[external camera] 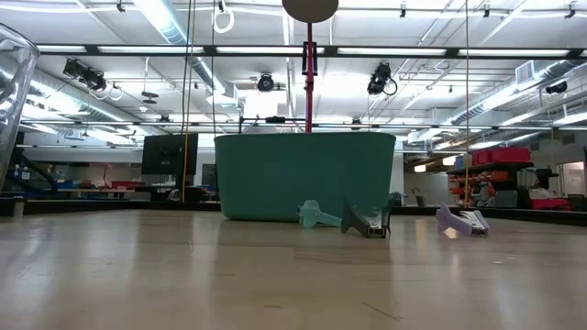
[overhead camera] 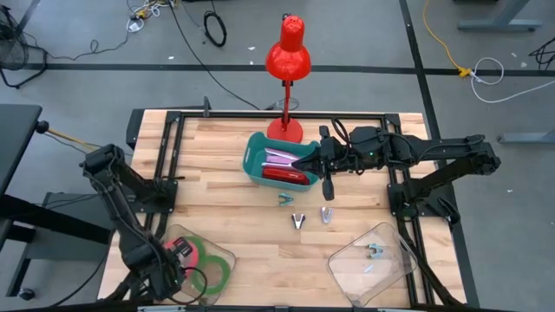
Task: Pick and place Stapler, Stapler remover, tape
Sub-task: Put the pink tape in the left transparent bin, then put the purple staple remover in the right transparent bin
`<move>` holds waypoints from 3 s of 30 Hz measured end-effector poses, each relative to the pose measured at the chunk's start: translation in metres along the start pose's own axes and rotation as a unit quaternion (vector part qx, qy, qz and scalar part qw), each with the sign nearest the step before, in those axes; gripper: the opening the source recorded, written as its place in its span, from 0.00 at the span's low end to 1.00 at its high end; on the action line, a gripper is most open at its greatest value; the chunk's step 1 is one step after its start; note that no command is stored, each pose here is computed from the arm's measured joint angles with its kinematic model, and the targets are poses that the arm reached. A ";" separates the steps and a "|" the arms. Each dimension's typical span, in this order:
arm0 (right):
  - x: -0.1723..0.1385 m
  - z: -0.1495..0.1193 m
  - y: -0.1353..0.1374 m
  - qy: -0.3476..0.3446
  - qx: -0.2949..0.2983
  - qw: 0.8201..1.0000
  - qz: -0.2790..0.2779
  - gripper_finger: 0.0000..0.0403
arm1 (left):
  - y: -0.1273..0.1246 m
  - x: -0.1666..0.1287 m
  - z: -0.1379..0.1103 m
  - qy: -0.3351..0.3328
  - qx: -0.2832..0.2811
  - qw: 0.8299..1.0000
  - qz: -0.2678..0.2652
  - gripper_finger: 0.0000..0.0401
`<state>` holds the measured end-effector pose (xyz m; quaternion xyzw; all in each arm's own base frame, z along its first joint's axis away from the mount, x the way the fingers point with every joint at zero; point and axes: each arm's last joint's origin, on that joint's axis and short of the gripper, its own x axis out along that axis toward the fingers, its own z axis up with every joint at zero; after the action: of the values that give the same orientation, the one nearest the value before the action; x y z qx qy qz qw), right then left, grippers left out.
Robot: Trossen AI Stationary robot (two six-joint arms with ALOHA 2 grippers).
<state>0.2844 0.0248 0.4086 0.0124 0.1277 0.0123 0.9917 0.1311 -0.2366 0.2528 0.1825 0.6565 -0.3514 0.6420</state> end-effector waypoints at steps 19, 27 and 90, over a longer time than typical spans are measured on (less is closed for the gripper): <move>0.000 0.000 0.000 0.000 0.001 1.000 0.000 0.00 | 0.003 0.007 0.002 0.016 0.015 0.999 0.039 0.24; 0.000 0.000 0.000 0.000 0.001 1.000 0.000 0.00 | 0.002 0.007 0.004 0.001 -0.040 0.999 0.036 0.30; -0.001 -0.017 -0.001 0.087 -0.005 0.996 -0.004 0.00 | 0.079 -0.118 -0.063 -0.323 -0.294 0.858 0.271 0.62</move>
<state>0.2789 0.0244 0.3925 0.0061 0.2134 0.0101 0.9769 0.1535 -0.1138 0.3446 0.0320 0.4092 0.0065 0.9118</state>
